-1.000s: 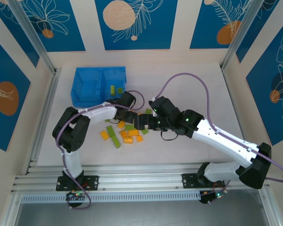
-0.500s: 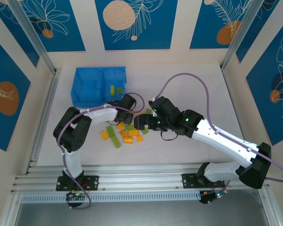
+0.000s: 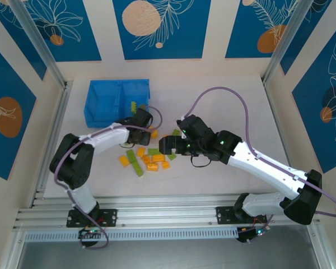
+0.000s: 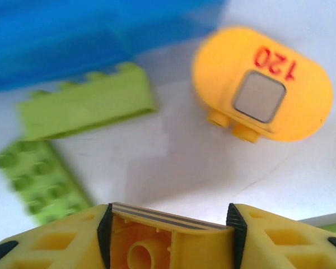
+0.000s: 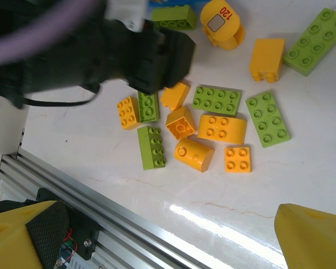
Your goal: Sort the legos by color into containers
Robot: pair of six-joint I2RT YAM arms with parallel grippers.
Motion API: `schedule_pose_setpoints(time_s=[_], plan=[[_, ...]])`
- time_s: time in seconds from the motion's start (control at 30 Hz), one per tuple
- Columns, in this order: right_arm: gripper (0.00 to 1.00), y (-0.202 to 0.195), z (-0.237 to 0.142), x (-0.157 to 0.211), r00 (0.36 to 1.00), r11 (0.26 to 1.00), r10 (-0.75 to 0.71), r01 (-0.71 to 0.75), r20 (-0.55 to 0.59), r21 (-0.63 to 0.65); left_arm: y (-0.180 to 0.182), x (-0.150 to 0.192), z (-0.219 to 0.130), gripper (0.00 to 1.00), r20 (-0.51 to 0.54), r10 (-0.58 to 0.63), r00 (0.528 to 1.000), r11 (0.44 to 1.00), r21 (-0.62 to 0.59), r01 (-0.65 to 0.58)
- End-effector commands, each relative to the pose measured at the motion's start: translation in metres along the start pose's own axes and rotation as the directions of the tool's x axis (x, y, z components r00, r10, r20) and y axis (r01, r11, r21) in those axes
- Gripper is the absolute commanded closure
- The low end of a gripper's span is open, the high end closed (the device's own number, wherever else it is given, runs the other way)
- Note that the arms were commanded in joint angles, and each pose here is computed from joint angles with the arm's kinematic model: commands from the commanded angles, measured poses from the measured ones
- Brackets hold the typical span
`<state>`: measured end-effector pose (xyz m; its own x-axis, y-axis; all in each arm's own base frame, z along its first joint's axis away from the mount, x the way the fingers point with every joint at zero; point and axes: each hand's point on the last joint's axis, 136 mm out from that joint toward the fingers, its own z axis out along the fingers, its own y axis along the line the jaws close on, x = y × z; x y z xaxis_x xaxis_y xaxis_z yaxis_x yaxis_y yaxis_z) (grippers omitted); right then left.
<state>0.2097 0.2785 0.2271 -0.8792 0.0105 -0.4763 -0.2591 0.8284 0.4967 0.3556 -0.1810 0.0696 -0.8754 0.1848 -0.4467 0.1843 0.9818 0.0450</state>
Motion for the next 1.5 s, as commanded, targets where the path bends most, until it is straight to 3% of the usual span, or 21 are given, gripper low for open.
schedule_pose_setpoints(time_s=[0.0, 0.23, 0.37, 0.43, 0.53, 0.67, 0.8, 0.93, 1.03, 1.2, 1.47], plan=[[0.03, 0.001, -0.005, -0.004, 1.000, 1.000, 0.012, -0.012, 0.019, -0.002, 0.036, -0.034, -0.040, 0.54, 0.086, -0.071, 0.994, 0.995, -0.058, 0.076], [0.03, 0.003, -0.004, -0.004, 1.000, 1.000, 0.008, -0.008, 0.011, -0.007, 0.116, -0.109, -0.076, 0.55, 0.254, -0.256, 0.933, 0.954, -0.090, 0.287], [0.03, 0.003, -0.008, -0.004, 1.000, 1.000, 0.009, -0.009, 0.015, -0.011, 0.178, -0.138, -0.063, 0.58, 0.277, -0.354, 0.893, 0.896, -0.172, 0.409], [0.03, 0.003, -0.010, -0.004, 1.000, 1.000, 0.008, -0.008, 0.015, -0.009, 0.186, -0.142, -0.059, 0.52, 0.273, -0.381, 0.883, 0.890, -0.151, 0.431], [0.03, -0.003, -0.013, -0.003, 1.000, 1.000, 0.014, -0.014, 0.025, 0.007, 0.176, -0.124, -0.066, 0.41, 0.250, -0.423, 0.871, 0.886, -0.090, 0.456], [0.03, -0.003, -0.010, -0.004, 0.999, 1.000, 0.017, -0.017, 0.029, 0.002, 0.182, -0.053, -0.079, 0.34, 0.227, -0.488, 0.843, 0.842, -0.132, 0.523], [0.03, 0.002, -0.004, -0.005, 1.000, 1.000, 0.004, -0.003, 0.019, -0.017, 0.190, 0.016, -0.051, 0.32, 0.077, -0.575, 0.815, 0.798, -0.167, 0.579], [0.03, 0.005, 0.003, -0.005, 1.000, 1.000, -0.019, 0.019, -0.011, -0.016, 0.185, 0.037, -0.013, 0.26, -0.039, -0.620, 0.784, 0.779, -0.154, 0.608], [0.03, 0.005, 0.001, -0.006, 0.999, 1.000, -0.029, 0.029, -0.020, -0.009, 0.189, 0.036, 0.008, 0.25, -0.056, -0.633, 0.772, 0.769, -0.159, 0.619], [0.03, 0.002, -0.007, -0.006, 1.000, 1.000, -0.023, 0.023, -0.002, -0.007, 0.200, 0.034, 0.032, 0.30, -0.077, -0.611, 0.788, 0.784, -0.202, 0.587], [0.07, 0.016, -0.007, -0.004, 0.999, 0.996, -0.038, 0.035, -0.027, -0.080, 0.213, 0.054, 0.040, 0.58, -0.113, -0.621, 0.776, 0.772, -0.261, 0.580]])
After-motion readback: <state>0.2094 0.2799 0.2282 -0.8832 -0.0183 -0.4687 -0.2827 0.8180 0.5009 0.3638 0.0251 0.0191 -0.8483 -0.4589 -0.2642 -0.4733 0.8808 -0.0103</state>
